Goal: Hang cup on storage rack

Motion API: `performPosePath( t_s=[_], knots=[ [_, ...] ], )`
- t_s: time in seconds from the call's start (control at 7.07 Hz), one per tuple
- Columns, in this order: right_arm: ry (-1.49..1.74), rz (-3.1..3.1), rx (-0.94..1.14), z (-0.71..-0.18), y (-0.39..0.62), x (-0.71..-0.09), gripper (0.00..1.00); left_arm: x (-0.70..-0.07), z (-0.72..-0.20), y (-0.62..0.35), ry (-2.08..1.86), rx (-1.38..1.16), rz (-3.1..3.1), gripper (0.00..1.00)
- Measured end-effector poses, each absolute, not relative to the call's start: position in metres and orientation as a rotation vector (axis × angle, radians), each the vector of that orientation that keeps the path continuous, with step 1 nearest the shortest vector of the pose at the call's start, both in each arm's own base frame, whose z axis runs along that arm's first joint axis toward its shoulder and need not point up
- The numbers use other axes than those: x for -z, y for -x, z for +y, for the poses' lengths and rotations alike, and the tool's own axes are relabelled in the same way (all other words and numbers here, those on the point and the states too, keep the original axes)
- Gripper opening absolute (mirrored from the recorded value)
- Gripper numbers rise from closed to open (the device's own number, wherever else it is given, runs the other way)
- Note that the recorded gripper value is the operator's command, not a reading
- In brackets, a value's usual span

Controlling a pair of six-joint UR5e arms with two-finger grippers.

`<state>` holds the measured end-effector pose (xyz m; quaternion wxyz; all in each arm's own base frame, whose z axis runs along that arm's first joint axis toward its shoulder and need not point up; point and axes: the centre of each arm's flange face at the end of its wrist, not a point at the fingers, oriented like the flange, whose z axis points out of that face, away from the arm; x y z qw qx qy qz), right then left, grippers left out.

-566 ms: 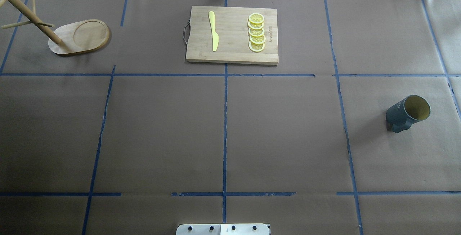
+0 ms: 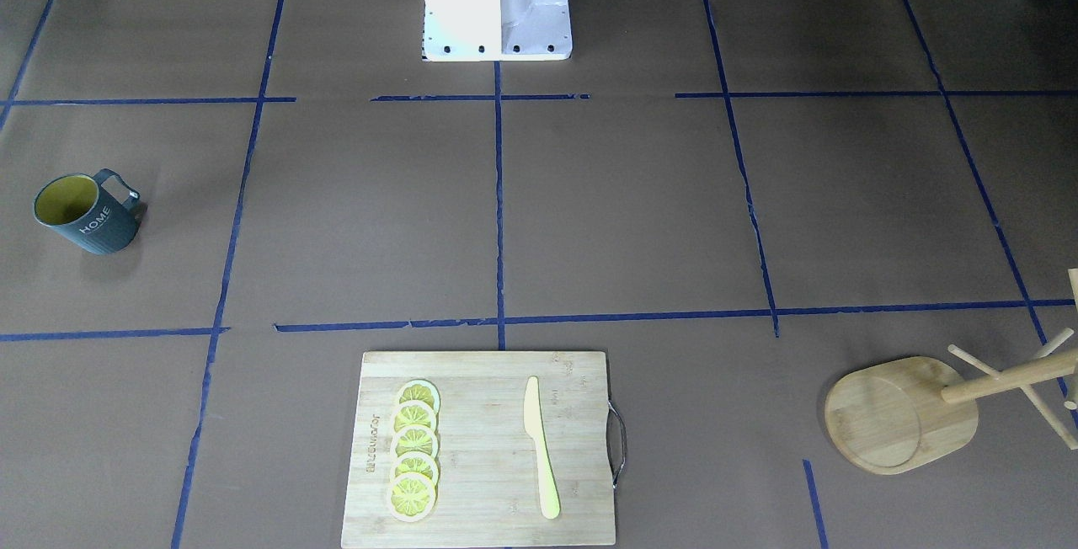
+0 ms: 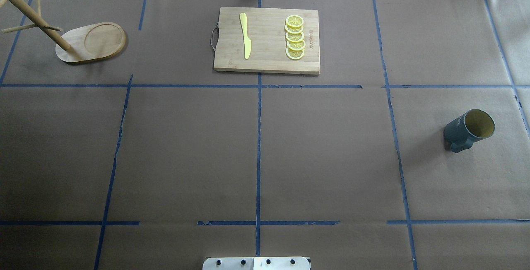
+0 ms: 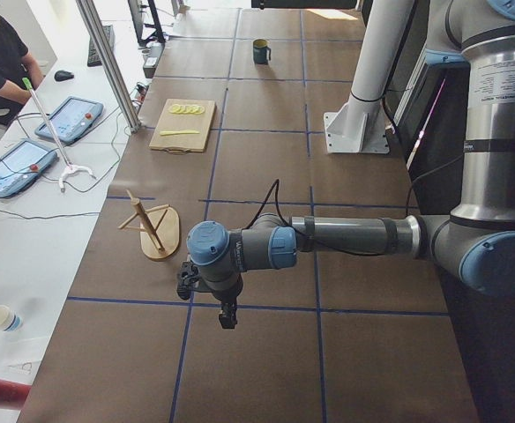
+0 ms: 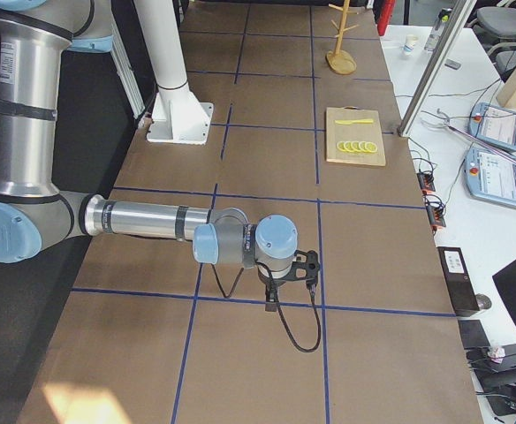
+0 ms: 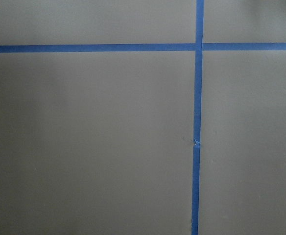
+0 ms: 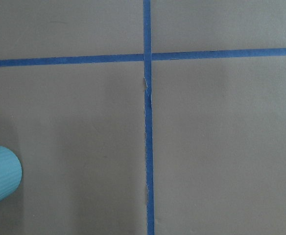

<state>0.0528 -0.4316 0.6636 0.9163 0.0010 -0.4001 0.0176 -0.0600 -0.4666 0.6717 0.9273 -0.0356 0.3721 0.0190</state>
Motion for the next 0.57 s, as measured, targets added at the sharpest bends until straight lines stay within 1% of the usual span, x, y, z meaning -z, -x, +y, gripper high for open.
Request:
performPosePath(
  t_s=[0.57],
  knots=[
    [-0.014,-0.82,-0.034,-0.4356,-0.053,-0.6591,1.0,-0.6712,-0.4671,0.06,0.07,-0.041,0.763,1.0]
  ],
)
